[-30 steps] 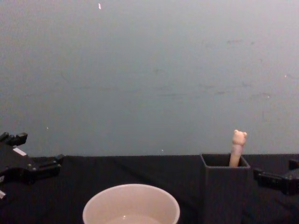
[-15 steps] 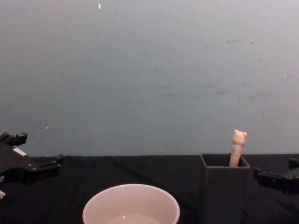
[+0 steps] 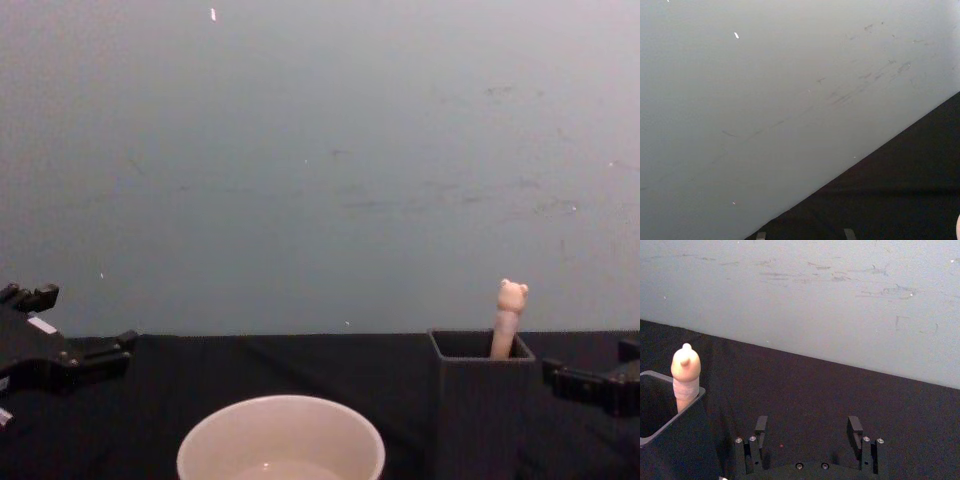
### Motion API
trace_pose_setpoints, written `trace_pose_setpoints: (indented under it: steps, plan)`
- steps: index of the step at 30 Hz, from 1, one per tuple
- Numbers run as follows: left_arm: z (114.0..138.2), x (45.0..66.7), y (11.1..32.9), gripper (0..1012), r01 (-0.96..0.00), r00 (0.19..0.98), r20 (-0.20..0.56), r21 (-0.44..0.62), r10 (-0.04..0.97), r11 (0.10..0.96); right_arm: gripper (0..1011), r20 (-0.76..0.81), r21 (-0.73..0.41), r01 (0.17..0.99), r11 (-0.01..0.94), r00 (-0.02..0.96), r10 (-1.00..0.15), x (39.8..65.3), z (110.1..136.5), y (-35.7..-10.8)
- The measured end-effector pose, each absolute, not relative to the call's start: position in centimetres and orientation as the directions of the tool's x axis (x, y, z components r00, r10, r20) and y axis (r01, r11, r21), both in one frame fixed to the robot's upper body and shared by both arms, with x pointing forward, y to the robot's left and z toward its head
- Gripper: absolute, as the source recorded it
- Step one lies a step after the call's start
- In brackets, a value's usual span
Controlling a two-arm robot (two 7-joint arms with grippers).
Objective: Pick up the stirring spoon with one hand, stir inside the cup, then place it back in its original position.
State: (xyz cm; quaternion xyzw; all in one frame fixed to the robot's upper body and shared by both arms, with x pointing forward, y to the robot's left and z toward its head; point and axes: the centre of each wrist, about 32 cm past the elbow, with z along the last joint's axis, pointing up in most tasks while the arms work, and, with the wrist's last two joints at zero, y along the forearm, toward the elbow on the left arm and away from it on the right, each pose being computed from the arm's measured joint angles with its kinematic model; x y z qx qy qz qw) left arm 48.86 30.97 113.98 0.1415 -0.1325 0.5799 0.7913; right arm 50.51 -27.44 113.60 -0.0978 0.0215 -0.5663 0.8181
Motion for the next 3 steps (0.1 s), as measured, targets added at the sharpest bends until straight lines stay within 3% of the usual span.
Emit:
trace_pose_setpoints:
  steps: [3]
  plan:
    - [113.98,48.86,30.97,1001,-0.955,0.292,0.374,0.07,0.88,0.287,1002,0.076,-0.184,0.922,0.339,0.358,-0.931,50.51,113.6,-27.44]
